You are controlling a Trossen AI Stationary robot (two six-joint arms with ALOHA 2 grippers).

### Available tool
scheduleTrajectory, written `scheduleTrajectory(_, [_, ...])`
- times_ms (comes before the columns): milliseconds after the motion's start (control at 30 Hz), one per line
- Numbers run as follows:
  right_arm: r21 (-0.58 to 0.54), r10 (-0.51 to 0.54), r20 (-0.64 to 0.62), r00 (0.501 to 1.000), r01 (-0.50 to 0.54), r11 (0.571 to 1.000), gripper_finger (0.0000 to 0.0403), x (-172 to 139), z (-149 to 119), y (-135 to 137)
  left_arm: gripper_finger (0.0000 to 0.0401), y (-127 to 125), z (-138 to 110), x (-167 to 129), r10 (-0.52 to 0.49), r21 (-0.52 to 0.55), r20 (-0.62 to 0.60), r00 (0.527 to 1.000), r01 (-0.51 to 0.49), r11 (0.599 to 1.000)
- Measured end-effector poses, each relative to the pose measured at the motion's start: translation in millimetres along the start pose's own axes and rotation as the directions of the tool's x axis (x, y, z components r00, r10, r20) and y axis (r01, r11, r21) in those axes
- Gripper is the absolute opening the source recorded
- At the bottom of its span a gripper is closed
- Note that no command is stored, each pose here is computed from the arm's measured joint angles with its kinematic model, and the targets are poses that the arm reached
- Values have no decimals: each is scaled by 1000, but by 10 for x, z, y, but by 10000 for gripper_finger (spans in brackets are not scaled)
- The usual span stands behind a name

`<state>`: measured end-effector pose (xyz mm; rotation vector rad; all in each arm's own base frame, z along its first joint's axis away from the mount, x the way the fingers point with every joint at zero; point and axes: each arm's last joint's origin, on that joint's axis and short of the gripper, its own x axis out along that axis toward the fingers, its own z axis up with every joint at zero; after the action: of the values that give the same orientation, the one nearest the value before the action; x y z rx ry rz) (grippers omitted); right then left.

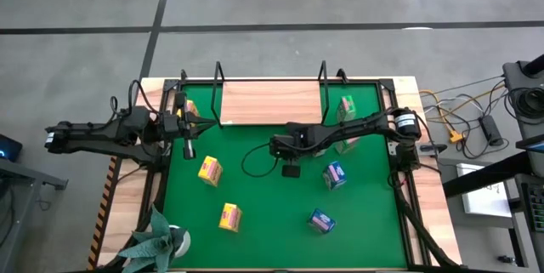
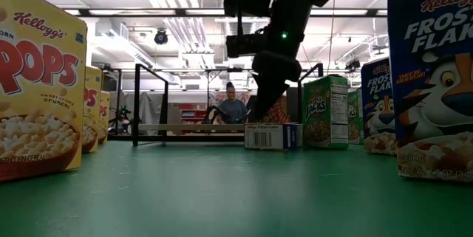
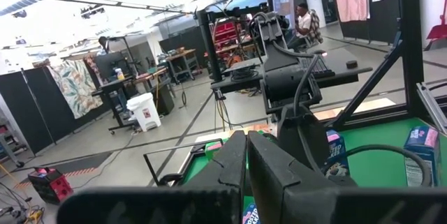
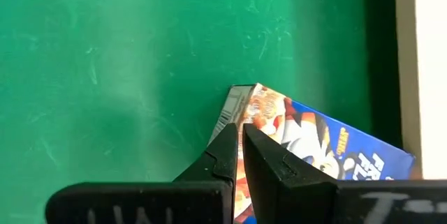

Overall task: Stack cereal on shelf
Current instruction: Put the middle blue cereal box on the shelf

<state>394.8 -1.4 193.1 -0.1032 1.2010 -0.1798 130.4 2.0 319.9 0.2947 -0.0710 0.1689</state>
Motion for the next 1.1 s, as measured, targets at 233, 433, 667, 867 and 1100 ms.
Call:
scheduleTrajectory(233, [1, -19, 5, 1000, 19, 1000, 13, -7, 5, -7, 0, 0, 0, 0, 0, 0, 0, 1000, 0, 1000])
scheduleTrajectory(433, [-1, -23, -11, 1000, 23, 1000, 13, 52, -24, -6, 0, 0, 0, 0, 0, 0, 0, 1000, 0, 1000])
scheduleTrajectory(667, [-11, 21, -1, 1000, -21, 1000, 13, 102, -11, 24, 0, 0, 0, 0, 0, 0, 0, 1000, 0, 1000])
scheduleTrajectory(867, [24, 152, 52, 987, -154, 988, 13, 133, 21, 87, 0, 0, 1, 0, 0, 0, 1, 1000, 0, 1000])
scheduleTrajectory(1100, [13, 186, 83, 979, -188, 982, 13, 164, 24, 149, 0, 1, 4, 0, 2, -1, 5, 1000, -2, 1000])
